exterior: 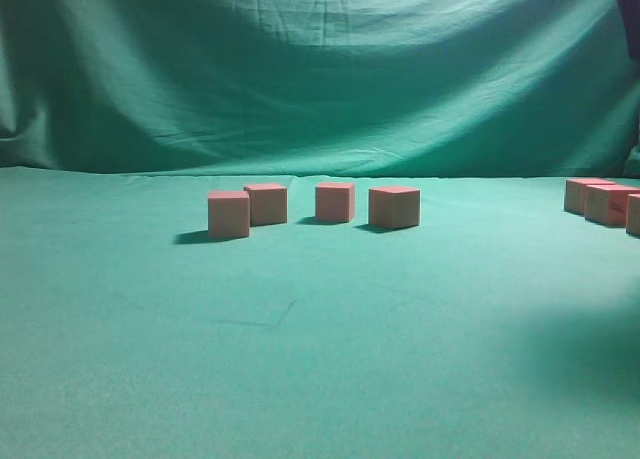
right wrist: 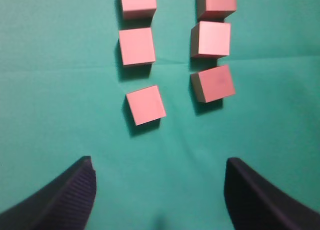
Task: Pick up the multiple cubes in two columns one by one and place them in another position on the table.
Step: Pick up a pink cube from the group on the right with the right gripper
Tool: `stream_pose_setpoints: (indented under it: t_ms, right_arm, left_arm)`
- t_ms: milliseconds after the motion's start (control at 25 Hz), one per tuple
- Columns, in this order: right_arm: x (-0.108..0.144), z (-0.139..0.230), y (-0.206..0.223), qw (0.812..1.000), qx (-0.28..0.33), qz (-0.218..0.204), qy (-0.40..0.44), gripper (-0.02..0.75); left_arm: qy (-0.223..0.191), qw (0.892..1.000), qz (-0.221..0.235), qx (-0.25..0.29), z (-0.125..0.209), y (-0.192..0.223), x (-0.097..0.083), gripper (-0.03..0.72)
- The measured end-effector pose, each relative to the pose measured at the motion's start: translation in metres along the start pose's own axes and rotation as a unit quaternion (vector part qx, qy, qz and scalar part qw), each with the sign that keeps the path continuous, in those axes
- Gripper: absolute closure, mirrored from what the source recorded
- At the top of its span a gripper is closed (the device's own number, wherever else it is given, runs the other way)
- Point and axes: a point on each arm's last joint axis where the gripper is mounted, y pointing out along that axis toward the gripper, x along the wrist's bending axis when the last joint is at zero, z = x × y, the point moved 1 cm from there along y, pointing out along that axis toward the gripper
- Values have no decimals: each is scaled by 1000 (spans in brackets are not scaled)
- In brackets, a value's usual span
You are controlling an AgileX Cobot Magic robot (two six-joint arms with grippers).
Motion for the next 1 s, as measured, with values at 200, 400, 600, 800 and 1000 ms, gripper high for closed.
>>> stream_pose_setpoints:
  t_ms: [200, 400, 600, 800, 1000]
  right_arm:
    - [1, -3, 19, 999, 8, -21, -33, 221]
    - [6, -6, 51, 995, 44, -21, -83, 221]
    - [12, -14, 84, 993, 46, -26, -105, 221]
    - [16, -18, 103, 992, 39, -24, -114, 221]
    - [18, -17, 123, 990, 55, -13, -127, 221]
  left_arm:
    - [0, 1000, 0, 0, 0, 0, 0, 688]
    - [0, 1000, 0, 0, 0, 0, 0, 688]
    - [0, 1000, 0, 0, 0, 0, 0, 688]
    - [0, 1000, 0, 0, 0, 0, 0, 688]
    - [0, 1000, 0, 0, 0, 0, 0, 688]
